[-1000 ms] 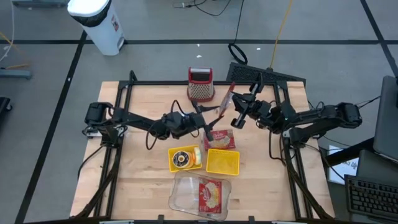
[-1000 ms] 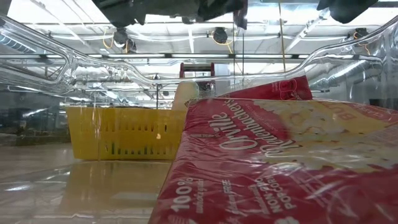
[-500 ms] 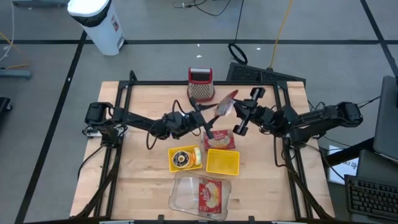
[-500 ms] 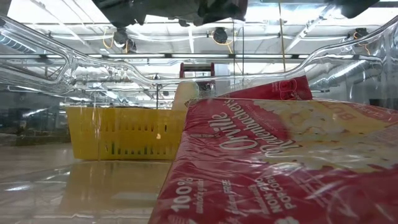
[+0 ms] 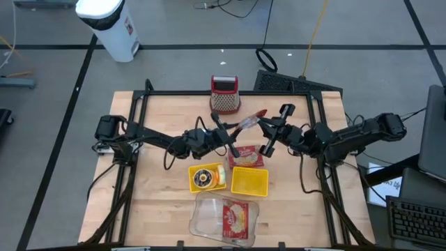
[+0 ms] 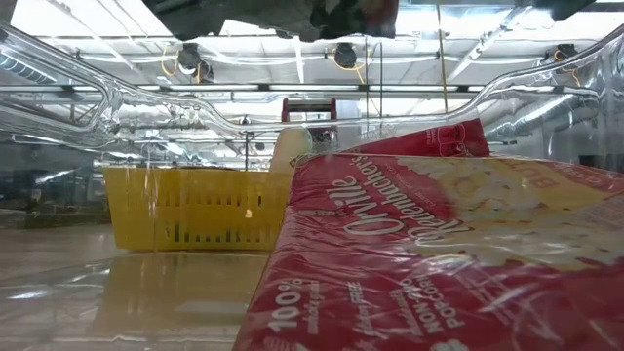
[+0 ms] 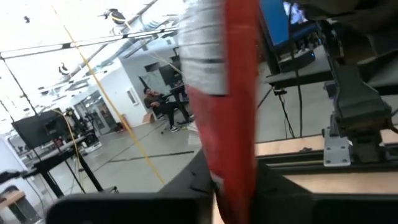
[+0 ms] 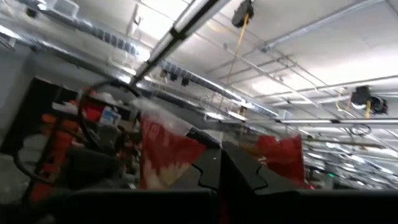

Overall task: Pick & Place Food Item
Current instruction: Put the top red popcorn bag into the transparent bin

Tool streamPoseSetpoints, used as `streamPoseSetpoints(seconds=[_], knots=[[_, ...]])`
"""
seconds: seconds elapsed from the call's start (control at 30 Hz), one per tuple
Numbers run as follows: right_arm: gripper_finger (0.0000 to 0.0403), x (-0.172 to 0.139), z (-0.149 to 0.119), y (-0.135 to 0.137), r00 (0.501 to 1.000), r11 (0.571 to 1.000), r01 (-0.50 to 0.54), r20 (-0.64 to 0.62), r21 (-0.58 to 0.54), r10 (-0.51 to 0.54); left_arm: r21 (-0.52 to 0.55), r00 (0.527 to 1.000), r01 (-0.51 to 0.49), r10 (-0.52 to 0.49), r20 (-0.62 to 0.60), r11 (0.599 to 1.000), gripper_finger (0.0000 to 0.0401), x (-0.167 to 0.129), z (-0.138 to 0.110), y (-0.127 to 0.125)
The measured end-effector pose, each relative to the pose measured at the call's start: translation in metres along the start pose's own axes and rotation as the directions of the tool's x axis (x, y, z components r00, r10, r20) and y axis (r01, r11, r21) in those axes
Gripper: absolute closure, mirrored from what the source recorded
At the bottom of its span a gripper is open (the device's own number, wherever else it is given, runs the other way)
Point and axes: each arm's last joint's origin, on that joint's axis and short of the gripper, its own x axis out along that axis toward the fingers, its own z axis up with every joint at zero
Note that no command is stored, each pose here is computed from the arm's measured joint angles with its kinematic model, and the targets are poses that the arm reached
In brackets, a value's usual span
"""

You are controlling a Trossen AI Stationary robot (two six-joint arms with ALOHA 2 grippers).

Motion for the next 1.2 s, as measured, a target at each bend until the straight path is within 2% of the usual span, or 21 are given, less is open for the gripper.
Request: streamPoseSetpoints(seconds=[0.07,0.27,0.4,0.5,0.63,0.73,0.87,0.97,1.03,1.1,1.2], knots=[[0.0403,-0.001,-0.002,0.002,0.999,0.999,0.020,-0.043,-0.031,-0.021,0.014,1.000,0.004,-0.004,0.001,1.000,0.0392,-0.002,0.001,-0.002],[0.0403,-0.004,-0.007,0.006,0.978,0.990,0.087,-0.177,-0.112,-0.106,0.026,0.998,-0.018,0.020,-0.062,0.999,0.0385,-0.011,0.012,0.001],[0.0389,-0.007,-0.010,0.007,0.940,0.974,0.155,-0.277,-0.165,-0.197,-0.026,0.989,-0.008,0.003,-0.150,1.000,0.0395,-0.019,0.021,0.015],[0.0357,-0.011,-0.009,0.010,0.920,0.967,0.157,-0.327,-0.203,-0.218,-0.095,0.979,-0.003,-0.016,-0.203,0.995,0.0391,-0.028,0.030,0.031],[0.0298,-0.017,-0.008,0.015,0.889,0.959,0.169,-0.385,-0.228,-0.249,-0.135,0.958,0.005,-0.044,-0.283,0.991,0.0396,-0.042,0.039,0.049],[0.0257,-0.022,-0.006,0.017,0.838,0.935,0.237,-0.431,-0.265,-0.335,-0.157,0.942,0.017,-0.068,-0.328,0.988,0.0394,-0.055,0.045,0.061],[0.0220,-0.028,-0.003,0.020,0.764,0.892,0.275,-0.482,-0.358,-0.429,-0.216,0.928,0.024,-0.102,-0.358,0.976,0.0397,-0.074,0.056,0.074],[0.0208,-0.033,-0.001,0.021,0.700,0.857,0.297,-0.514,-0.421,-0.495,-0.290,0.913,0.078,-0.185,-0.364,0.954,0.0397,-0.087,0.062,0.080],[0.0205,-0.035,-0.001,0.022,0.665,0.838,0.307,-0.528,-0.451,-0.528,-0.359,0.897,0.124,-0.259,-0.359,0.925,0.0398,-0.093,0.064,0.081],[0.0205,-0.037,-0.001,0.022,0.644,0.828,0.315,-0.536,-0.464,-0.545,-0.420,0.861,0.178,-0.347,-0.371,0.890,0.0397,-0.099,0.063,0.080],[0.0207,-0.041,-0.004,0.024,0.646,0.833,0.320,-0.539,-0.450,-0.540,-0.512,0.781,0.272,-0.498,-0.377,0.815,0.0398,-0.106,0.061,0.072]])
